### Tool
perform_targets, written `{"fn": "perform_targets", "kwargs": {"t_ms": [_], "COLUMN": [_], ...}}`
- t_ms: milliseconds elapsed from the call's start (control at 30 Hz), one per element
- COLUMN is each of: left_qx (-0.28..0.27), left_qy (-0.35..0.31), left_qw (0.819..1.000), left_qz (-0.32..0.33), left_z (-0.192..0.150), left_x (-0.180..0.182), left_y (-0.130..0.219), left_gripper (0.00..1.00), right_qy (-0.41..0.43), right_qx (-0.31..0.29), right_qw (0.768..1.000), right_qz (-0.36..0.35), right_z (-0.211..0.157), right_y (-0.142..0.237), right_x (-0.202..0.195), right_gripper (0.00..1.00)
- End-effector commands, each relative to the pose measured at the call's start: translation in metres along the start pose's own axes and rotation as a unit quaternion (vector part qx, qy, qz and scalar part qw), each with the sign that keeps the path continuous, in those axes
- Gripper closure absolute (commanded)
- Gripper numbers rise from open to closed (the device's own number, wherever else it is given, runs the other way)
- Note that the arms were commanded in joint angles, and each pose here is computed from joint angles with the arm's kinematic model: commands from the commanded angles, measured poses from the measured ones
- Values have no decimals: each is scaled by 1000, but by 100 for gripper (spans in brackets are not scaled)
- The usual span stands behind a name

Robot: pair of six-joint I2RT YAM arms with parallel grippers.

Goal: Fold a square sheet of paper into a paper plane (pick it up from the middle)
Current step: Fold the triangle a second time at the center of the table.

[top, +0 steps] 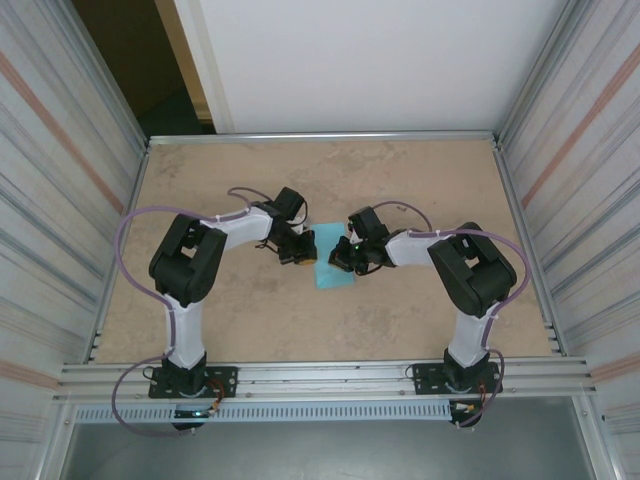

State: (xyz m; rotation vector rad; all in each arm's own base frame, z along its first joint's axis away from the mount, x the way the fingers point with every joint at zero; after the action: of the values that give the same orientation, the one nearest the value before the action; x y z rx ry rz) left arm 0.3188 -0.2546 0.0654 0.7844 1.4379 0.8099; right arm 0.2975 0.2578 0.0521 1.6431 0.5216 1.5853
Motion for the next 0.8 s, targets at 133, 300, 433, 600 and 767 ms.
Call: {"fn": "perform_targets", "kwargs": {"t_ms": [133,300,433,600,767], "left_qx": [-51,-12,11,25,30], "left_qy": [-56,-34,-33,-29,-28], "left_qw": [993,993,993,994,994], "left_qz": [-87,-115,-110,-103,-98], "left_z": [-13,-35,-47,-52,-50], "left_x": [-43,-39,-38,-36,-36], "left_y": [43,28,15,3,-6], "left_gripper": [97,97,97,97,96], "right_qy": [-46,-55,-65,-74,-77], "right_qx": [19,20,20,22,24], "right_qw": [995,994,993,993,992], "right_qz": [-88,-91,-92,-92,-92], "right_z": [-21,-22,-23,-24,-25], "right_y": [-13,-14,-15,-17,-17], "right_x": [-54,-57,-59,-60,-62], "right_gripper": [100,100,100,100,100]}}
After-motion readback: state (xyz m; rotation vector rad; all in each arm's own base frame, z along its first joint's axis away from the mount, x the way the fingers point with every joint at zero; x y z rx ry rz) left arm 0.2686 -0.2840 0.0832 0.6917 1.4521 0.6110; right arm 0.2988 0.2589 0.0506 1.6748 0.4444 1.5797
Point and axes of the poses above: each hand's point on the last joint's axis, 136 mm out from that joint toward the fingers, its own y axis back along the fingers, its own x axis along the line the jaws close on, z = x × y, the point moved 5 cm from there along y, back along the fingers, and after that the axes turned 1 degree about y, right-handed, at the moved point
